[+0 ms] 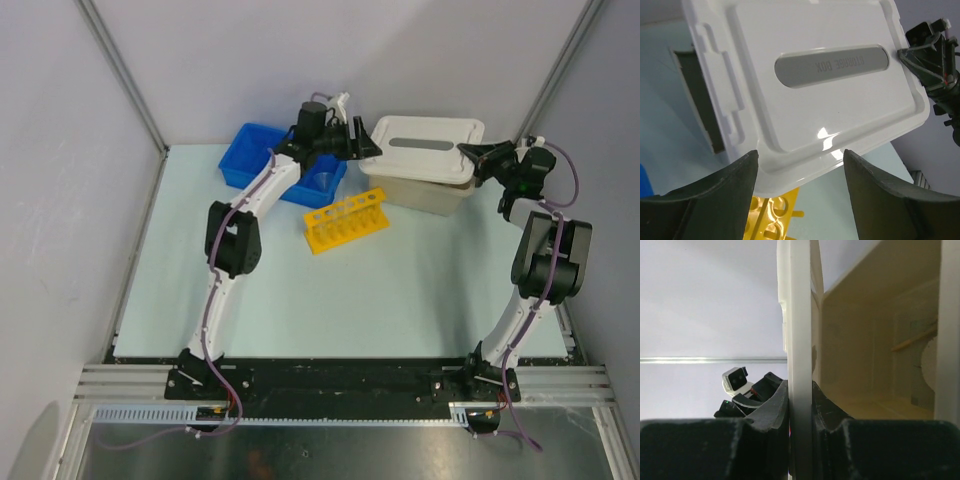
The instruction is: Organize the chemistry lab equipment
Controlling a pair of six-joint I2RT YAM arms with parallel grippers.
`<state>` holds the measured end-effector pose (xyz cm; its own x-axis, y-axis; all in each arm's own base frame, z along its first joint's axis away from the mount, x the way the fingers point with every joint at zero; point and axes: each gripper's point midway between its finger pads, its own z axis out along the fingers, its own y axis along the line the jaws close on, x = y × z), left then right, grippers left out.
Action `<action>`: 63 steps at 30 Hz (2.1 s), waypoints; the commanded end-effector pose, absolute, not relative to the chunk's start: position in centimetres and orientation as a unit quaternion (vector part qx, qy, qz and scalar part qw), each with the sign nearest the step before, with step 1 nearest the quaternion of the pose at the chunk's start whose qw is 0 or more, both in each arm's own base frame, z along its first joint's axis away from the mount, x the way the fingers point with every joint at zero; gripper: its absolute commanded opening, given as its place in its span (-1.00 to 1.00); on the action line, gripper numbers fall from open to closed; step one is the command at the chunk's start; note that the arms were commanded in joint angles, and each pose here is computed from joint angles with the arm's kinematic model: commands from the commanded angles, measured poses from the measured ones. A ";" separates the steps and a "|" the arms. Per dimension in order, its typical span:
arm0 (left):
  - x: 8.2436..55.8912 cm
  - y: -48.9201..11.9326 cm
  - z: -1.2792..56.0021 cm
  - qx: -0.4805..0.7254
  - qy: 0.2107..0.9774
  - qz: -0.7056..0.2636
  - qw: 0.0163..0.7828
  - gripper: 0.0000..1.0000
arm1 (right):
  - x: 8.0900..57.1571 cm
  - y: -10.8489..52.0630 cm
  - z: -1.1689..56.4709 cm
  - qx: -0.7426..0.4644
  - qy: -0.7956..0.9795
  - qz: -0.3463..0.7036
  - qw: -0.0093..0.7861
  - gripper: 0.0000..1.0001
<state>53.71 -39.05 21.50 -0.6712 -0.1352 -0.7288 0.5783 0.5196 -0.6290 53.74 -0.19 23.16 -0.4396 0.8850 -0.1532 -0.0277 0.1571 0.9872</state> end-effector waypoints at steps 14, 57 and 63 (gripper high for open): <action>52.0 -42.6 21.9 0.170 0.764 -0.501 0.369 0.51 | 53.3 -4.3 24.0 0.339 0.677 0.461 0.462 0.03; 50.2 -44.2 20.3 0.164 0.771 -0.514 0.339 0.50 | 52.1 -5.8 18.1 0.224 0.835 0.066 0.499 -0.18; 49.9 -44.4 19.8 0.164 0.774 -0.513 0.334 0.49 | 52.3 -6.1 16.7 0.225 0.841 0.076 0.487 -0.44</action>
